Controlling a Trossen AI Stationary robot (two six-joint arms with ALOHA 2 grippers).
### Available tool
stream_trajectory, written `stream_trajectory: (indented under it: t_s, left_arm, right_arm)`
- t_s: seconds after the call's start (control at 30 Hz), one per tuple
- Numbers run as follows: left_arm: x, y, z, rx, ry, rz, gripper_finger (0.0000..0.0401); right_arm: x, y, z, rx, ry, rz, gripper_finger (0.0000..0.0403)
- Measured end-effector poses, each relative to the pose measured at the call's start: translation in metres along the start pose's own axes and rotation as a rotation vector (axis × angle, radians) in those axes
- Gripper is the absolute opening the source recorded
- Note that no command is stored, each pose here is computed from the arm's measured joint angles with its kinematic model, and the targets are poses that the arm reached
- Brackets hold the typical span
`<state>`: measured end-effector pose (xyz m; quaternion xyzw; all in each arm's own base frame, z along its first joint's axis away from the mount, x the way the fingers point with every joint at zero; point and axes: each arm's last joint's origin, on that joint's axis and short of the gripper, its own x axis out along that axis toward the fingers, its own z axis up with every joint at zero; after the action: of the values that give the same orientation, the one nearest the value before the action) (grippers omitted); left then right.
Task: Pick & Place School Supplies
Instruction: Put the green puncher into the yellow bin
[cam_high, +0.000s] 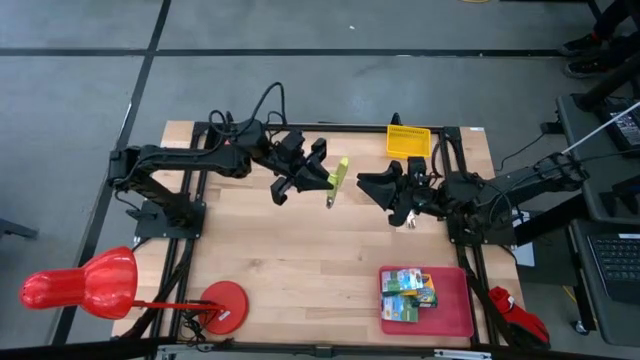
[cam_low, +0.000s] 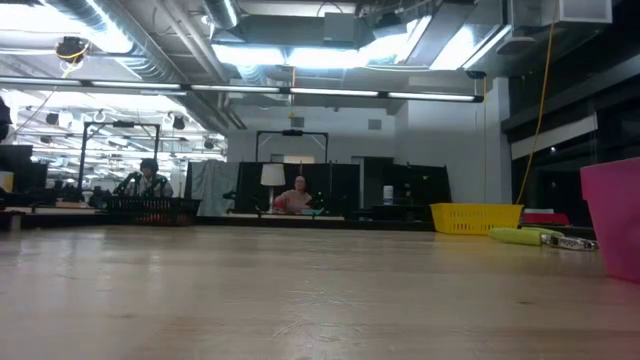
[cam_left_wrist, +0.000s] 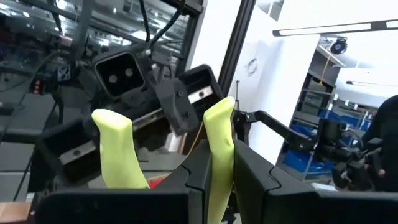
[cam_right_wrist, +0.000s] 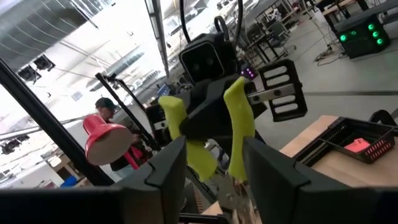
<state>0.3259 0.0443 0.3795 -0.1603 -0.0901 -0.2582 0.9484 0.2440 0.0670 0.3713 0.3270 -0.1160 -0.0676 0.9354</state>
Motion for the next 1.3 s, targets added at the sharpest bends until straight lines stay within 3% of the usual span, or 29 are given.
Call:
stream_trajectory:
  t_s: [0.7, 1.3]
  left_arm:
    - [0.007, -0.001, -0.006, -0.022, -0.025, 0.023, 0.0038]
    - [0.008, -0.002, -0.007, -0.045, -0.026, 0.025, 0.0038]
  right_arm:
    - [0.027, -0.024, -0.008, 0.012, 0.039, -0.006, 0.0159]
    - [0.031, -0.033, -0.001, 0.005, 0.029, -0.015, 0.0159]
